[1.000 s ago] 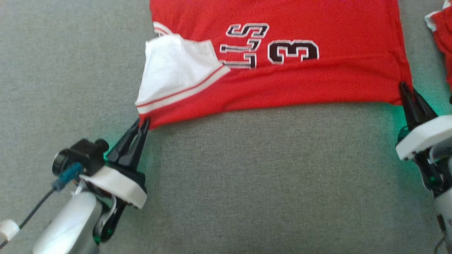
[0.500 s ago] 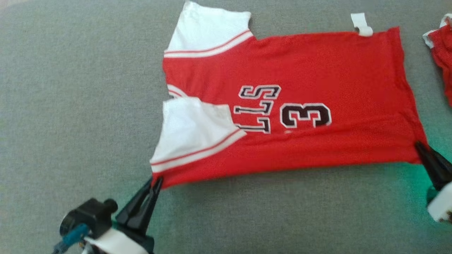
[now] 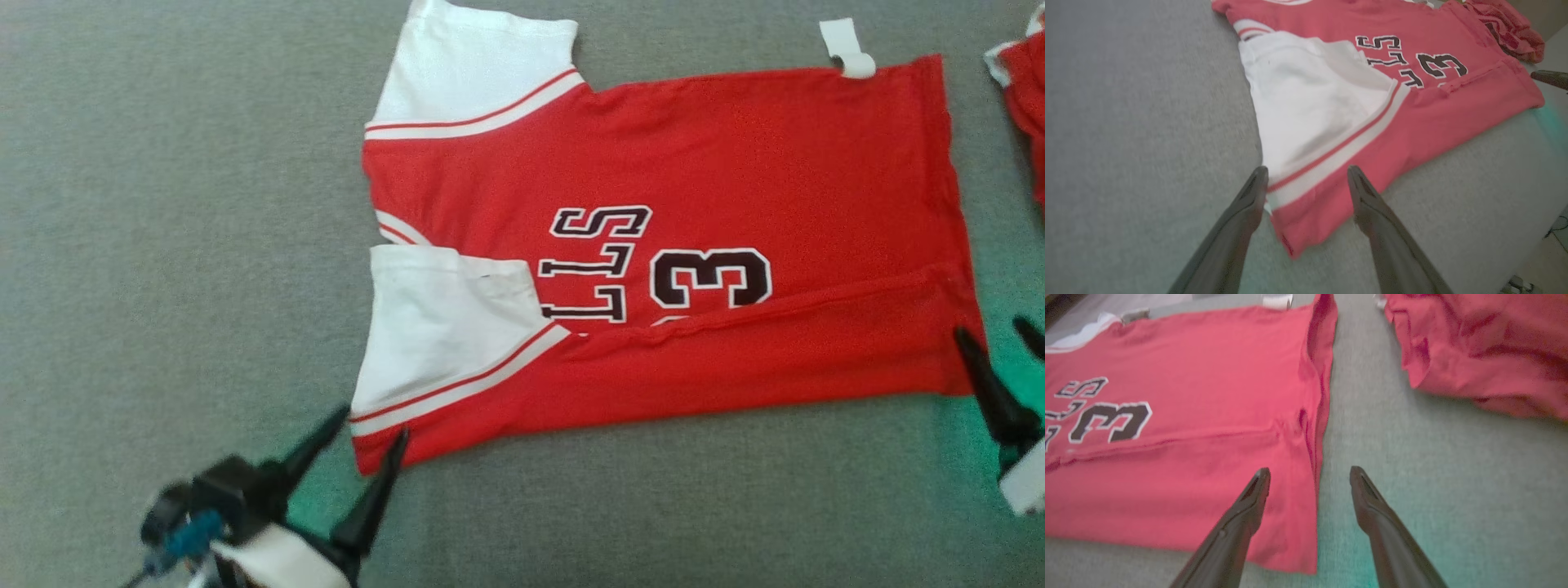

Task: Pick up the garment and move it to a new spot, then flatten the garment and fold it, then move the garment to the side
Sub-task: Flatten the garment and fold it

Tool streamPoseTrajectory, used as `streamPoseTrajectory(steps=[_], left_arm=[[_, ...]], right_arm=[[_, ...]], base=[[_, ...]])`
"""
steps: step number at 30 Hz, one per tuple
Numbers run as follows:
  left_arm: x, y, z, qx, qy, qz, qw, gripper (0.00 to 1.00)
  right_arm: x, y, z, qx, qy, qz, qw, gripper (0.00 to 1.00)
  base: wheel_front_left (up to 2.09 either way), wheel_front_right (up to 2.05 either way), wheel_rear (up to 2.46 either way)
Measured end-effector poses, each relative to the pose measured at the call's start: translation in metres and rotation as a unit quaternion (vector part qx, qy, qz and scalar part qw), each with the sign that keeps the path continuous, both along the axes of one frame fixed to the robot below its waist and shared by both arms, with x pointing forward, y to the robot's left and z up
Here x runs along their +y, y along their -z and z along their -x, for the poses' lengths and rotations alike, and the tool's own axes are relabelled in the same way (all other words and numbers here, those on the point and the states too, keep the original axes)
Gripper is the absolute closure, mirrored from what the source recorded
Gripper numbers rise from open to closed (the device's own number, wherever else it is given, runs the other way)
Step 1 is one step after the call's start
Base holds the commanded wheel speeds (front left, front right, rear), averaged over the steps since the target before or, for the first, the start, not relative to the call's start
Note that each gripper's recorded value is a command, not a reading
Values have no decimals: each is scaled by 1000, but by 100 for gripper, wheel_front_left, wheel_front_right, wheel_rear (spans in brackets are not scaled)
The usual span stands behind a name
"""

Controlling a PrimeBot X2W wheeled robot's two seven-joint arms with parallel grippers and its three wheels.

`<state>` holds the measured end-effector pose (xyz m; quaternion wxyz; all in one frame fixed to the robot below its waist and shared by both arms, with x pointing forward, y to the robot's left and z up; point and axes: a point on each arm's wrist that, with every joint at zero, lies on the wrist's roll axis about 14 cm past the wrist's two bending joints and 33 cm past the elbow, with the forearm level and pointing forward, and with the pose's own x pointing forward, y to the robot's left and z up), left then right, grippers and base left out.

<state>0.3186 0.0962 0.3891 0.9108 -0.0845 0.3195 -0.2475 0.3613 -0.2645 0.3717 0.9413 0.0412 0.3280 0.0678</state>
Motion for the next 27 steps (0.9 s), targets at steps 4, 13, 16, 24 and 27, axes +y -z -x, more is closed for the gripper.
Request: streamPoseTrajectory(steps=[4,13,16,24,27], left_arm=[[-4,-33,-60,-97,31,-21,995,0],[-20,-92,-185,-175,122,-48,976,0],[-19,-82,-239,-129,134,-94,978,0],[-26,-13,-288,12,148,-147,978,0],[-22,5,-298,28,144,-161,976,0]], right_arm=[[0,-35,-28,-88,4,12,996,0],[15,-44,-37,-119,-2,16,993,0],[21,-46,-45,-128,-5,17,992,0],[-3,-28,-21,-97,42,34,994,0],[-9,-23,-12,-88,55,40,994,0]], base=[[0,0,0],[0,0,0],[0,0,0],[0,0,0],[0,0,0]])
